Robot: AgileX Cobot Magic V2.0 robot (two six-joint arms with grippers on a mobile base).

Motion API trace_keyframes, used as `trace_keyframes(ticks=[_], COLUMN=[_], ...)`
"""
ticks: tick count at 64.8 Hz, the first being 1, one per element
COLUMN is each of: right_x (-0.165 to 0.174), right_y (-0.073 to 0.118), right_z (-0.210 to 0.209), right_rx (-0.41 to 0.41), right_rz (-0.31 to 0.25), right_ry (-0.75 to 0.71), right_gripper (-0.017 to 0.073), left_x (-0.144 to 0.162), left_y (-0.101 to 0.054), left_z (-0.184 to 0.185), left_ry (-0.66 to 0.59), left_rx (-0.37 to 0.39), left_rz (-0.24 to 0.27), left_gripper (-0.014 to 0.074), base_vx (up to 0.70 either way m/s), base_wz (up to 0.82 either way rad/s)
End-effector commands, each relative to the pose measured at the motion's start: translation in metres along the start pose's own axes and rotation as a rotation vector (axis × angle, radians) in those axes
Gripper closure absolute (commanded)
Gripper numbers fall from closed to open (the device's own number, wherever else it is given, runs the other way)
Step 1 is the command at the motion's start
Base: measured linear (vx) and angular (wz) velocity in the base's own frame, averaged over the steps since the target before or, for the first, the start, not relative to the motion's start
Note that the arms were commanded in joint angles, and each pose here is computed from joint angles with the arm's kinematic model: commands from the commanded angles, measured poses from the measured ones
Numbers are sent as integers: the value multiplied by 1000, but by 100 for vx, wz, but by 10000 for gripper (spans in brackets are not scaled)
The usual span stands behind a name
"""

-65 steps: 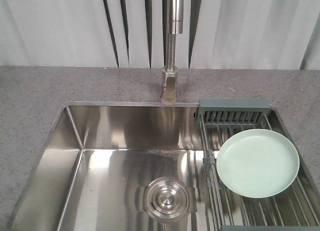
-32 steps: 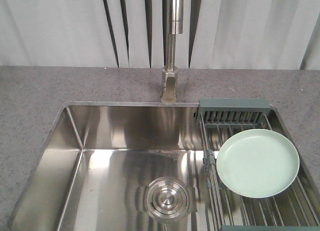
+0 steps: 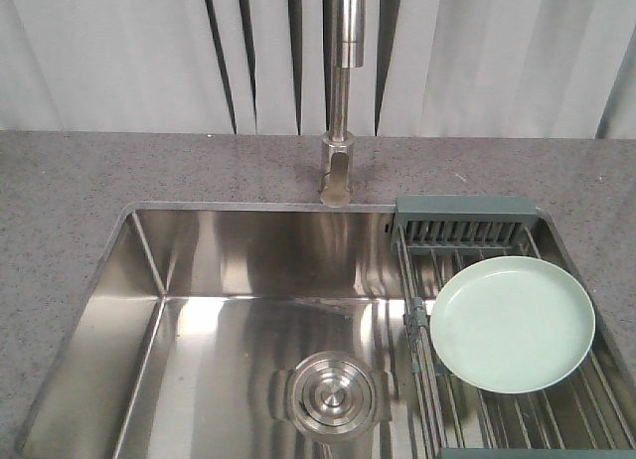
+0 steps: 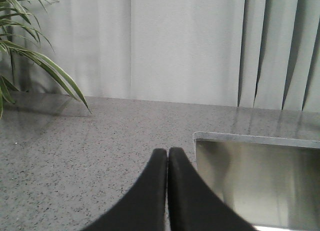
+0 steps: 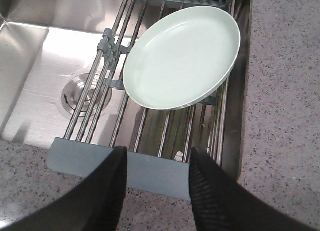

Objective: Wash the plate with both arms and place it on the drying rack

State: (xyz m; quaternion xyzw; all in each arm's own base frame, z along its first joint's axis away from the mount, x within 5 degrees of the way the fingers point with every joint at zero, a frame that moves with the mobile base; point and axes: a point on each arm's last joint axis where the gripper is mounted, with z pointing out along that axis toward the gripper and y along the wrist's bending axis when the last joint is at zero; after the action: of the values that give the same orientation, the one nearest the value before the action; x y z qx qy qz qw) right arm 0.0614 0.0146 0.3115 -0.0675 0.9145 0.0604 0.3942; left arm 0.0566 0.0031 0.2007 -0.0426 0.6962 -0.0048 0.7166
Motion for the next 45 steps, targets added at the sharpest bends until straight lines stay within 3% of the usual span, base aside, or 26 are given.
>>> trace_keyframes(ticks=[1, 18, 30, 45], right_x=[-10, -9, -9, 11], right_y=[0, 0, -5, -11], right_z=[-4, -4, -7, 10], right_rx=[6, 8, 68, 129], right_rz=[-9, -10, -42, -57], right_ry=[-62, -60, -89, -352], right_gripper=[268, 268, 291, 511], left_x=[-16, -16, -16, -16], left_y=[-1, -1, -1, -1], left_z=[-3, -3, -3, -3], left_ry=[-112, -112, -112, -112], left_rx=[10, 10, 10, 10], left_rz=[-11, -11, -11, -11], left_gripper=[600, 600, 600, 600], base_vx=[0, 0, 0, 0], base_wz=[0, 0, 0, 0])
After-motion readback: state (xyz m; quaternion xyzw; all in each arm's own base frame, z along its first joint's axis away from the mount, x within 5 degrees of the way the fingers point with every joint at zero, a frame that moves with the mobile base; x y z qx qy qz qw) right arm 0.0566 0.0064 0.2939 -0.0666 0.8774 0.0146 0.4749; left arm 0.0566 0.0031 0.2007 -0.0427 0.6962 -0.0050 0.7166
